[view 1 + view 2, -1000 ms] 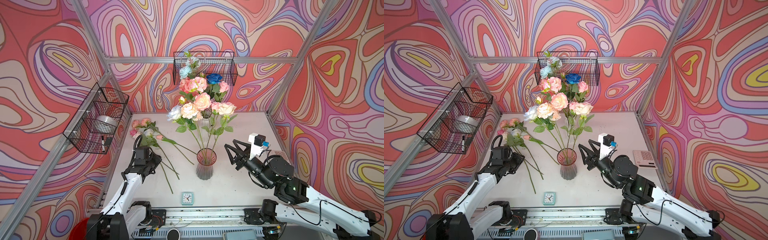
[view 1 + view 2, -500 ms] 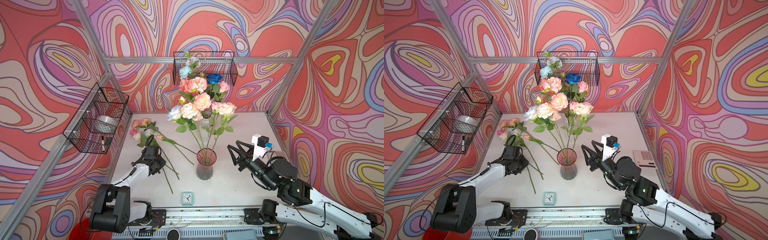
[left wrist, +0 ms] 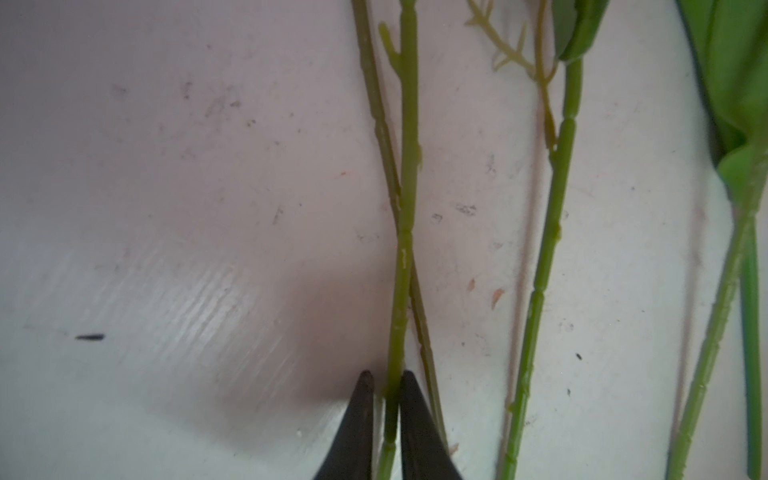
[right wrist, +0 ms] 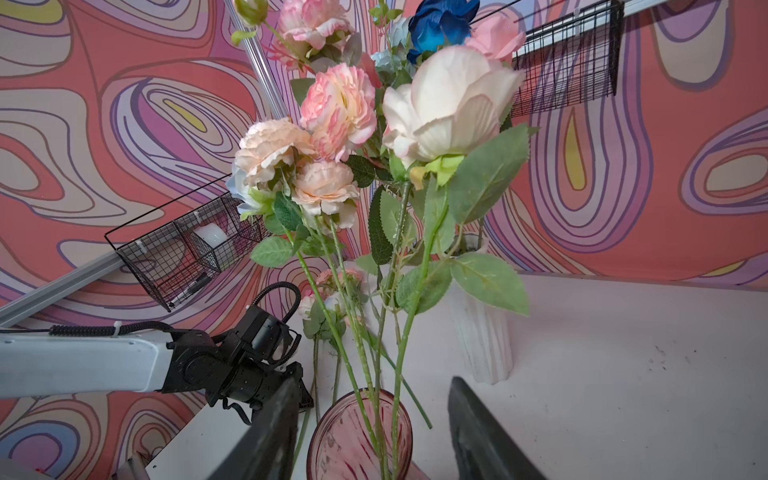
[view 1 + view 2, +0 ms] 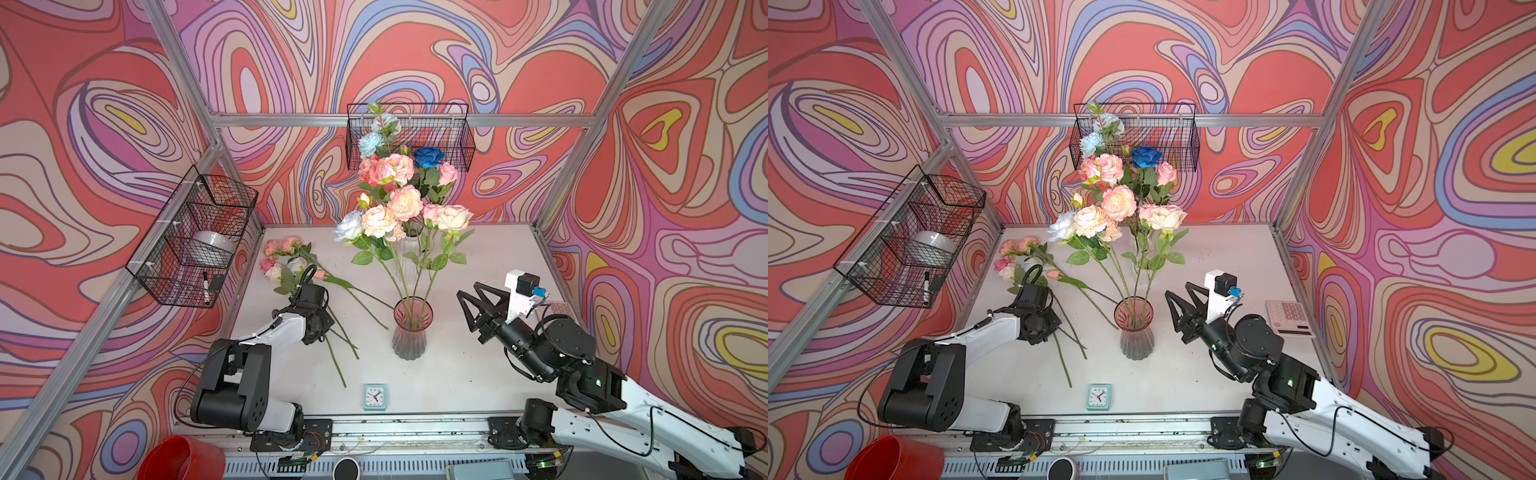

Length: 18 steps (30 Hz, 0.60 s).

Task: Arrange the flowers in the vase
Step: 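Grasp a pale pink rose stem in the pile with the left gripper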

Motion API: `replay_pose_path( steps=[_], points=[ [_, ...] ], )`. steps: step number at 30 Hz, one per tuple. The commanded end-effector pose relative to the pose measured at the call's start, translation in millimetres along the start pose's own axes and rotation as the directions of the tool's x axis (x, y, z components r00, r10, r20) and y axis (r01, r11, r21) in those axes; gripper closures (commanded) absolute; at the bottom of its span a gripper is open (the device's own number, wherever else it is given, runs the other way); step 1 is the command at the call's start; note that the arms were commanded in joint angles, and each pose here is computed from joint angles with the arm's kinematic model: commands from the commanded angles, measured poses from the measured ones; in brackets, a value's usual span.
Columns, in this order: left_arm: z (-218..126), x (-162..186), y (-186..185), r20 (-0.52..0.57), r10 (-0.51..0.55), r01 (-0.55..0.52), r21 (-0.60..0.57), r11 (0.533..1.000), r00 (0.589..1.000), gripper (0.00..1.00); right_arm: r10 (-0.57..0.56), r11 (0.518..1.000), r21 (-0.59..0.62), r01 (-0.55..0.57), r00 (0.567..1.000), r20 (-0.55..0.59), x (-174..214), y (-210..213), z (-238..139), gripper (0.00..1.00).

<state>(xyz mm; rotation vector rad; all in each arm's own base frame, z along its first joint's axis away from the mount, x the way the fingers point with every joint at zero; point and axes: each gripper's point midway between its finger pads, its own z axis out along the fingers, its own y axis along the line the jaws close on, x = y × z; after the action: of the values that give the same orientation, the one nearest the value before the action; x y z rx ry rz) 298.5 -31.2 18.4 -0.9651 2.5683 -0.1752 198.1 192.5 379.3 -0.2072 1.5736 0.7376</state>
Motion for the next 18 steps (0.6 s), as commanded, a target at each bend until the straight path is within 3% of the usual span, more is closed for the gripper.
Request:
replay_pose_path(
  steps=[1,6,10,18],
  points=[
    [4.3,11.5,12.9,-0.032,0.018,-0.019,-0.047,0.999,0.999,0.93,-0.010,1.000,0.025,0.010,1.000,-0.009,3.6,-6.1,-1.4,0.41],
    [-13.2,-1.8,0.1,0.027,0.035,-0.035,0.003,0.999,0.999,1.00,-0.008,1.000,0.029,0.008,1.000,-0.005,2.8,-6.9,-1.7,0.41],
    [-33.7,-13.7,-10.9,0.075,0.045,-0.049,0.048,0.998,0.996,1.00,-0.004,1.000,0.027,0.005,1.000,-0.005,2.9,-6.1,-0.8,0.41],
    [-124.0,-48.2,-32.5,0.262,0.009,-0.064,0.200,0.978,0.965,1.00,-0.002,1.000,0.025,0.002,1.000,0.010,-5.9,-4.4,-2.3,0.41]
  ],
)
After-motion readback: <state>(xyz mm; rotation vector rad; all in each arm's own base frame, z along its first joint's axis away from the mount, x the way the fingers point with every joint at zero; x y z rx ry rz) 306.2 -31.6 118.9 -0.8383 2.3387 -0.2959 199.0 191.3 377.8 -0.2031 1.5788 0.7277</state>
